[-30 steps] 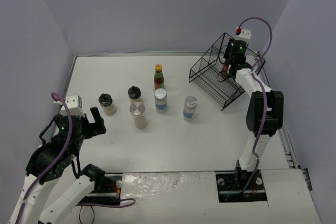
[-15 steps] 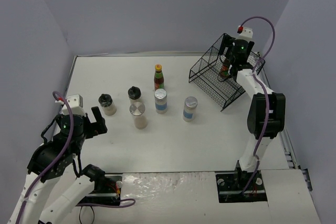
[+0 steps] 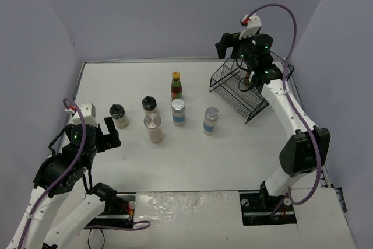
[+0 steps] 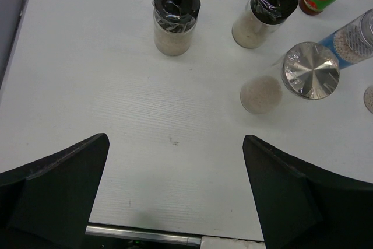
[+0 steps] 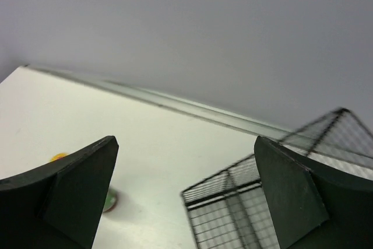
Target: Organize the condiment bottles
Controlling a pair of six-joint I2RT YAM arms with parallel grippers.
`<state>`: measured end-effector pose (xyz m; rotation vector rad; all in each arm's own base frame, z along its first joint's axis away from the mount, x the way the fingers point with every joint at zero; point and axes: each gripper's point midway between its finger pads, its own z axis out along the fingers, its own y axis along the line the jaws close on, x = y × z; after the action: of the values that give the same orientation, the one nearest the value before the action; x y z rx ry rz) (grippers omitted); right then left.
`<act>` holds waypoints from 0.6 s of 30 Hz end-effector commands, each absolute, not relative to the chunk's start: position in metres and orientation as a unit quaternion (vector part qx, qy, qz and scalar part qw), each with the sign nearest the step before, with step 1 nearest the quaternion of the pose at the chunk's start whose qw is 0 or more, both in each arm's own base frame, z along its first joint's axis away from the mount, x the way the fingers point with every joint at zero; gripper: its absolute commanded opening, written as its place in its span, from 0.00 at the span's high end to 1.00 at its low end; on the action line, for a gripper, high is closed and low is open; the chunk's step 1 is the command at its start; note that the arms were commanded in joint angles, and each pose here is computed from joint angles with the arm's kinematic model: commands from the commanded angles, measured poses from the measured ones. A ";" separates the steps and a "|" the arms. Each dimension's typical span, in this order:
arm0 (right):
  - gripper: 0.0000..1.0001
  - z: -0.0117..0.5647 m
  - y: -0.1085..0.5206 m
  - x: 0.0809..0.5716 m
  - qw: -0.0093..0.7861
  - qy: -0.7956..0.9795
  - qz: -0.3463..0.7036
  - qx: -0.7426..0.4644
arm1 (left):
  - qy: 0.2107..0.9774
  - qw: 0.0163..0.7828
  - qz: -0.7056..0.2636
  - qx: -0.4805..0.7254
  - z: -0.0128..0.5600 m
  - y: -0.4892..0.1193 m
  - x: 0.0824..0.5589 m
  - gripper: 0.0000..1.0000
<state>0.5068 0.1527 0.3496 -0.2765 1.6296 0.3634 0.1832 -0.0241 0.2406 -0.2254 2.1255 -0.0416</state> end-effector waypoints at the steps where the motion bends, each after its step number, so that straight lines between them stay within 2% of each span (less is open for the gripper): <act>1: 0.00 0.326 0.241 0.474 0.615 0.708 0.256 -0.236 | 0.855 0.509 -0.034 -0.090 0.265 -0.032 0.197 0.03; 8: 0.00 0.268 0.326 0.463 0.575 0.700 0.294 -0.305 | 0.857 0.507 -0.031 -0.084 0.269 -0.032 0.197 0.03; 18: 0.00 0.219 0.360 0.494 0.581 0.706 0.282 -0.292 | 0.861 0.500 -0.028 -0.089 0.268 -0.029 0.192 0.03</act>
<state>0.4654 0.3463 0.1610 -0.7451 1.8654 0.6847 0.1872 -0.0270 0.2466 -0.2124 2.1335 -0.0408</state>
